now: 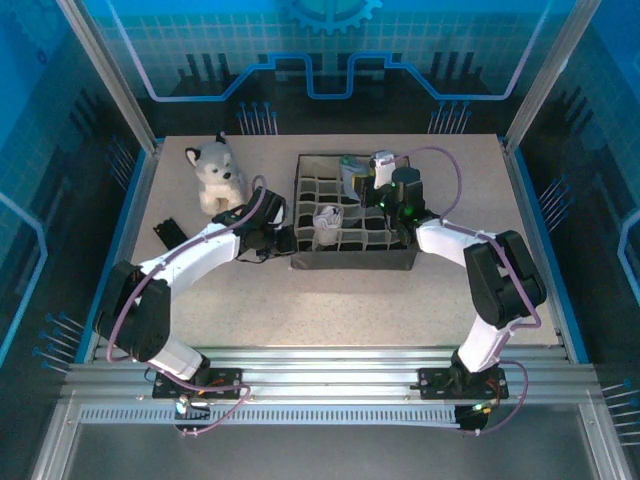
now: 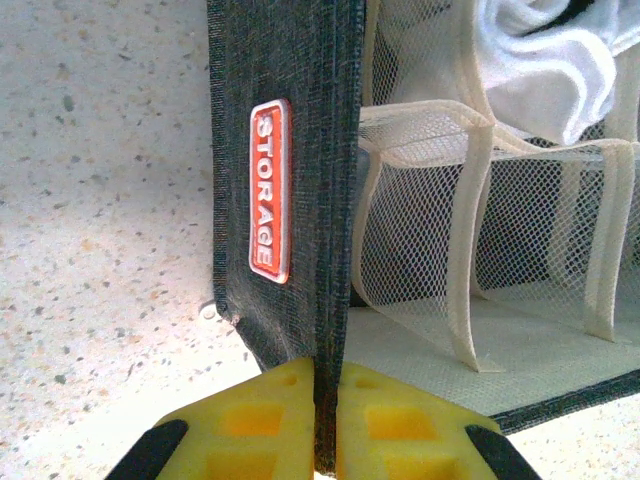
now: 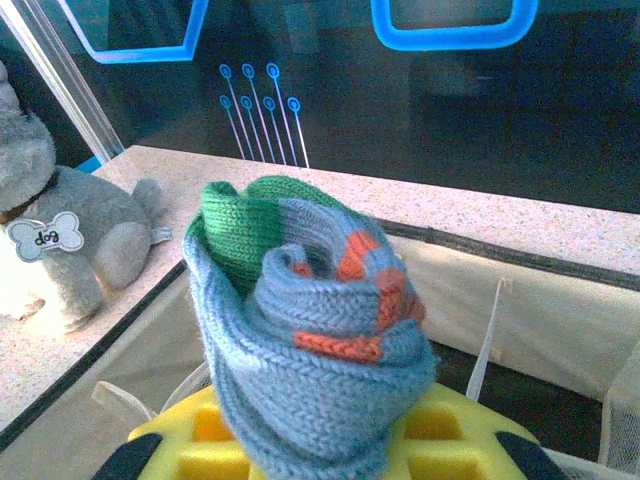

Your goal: Roll the socks

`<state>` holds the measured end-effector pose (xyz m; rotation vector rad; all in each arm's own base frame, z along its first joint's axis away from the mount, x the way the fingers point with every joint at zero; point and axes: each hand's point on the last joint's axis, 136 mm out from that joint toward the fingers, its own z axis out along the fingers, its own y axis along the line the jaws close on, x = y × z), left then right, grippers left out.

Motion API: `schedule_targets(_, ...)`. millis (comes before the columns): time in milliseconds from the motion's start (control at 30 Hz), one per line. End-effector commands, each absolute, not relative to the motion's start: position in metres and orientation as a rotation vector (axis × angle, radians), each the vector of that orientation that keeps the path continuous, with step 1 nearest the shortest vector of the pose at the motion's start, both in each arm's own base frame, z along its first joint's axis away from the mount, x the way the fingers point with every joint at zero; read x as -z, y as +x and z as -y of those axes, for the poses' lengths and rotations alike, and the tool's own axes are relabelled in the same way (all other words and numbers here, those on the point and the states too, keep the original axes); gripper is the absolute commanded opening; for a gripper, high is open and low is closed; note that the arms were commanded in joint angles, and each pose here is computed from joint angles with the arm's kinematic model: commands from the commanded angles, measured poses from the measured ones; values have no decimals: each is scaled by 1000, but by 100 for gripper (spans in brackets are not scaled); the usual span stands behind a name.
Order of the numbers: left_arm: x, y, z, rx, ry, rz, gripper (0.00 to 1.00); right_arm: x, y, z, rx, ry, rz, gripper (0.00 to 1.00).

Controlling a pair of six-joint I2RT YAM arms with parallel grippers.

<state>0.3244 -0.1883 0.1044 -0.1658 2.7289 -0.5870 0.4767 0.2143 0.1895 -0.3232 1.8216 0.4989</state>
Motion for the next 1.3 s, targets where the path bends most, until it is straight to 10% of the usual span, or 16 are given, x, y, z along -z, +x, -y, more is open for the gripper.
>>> schedule_targets(0, -98, 314, 175, 527, -153, -2766, 10, -195, 480, -223, -522, -355, -1742, 0)
schedule_targets(1267, -89, 309, 170, 526, -159, -2807, 9, -138, 508, -237, -602, -180, -1851, 0)
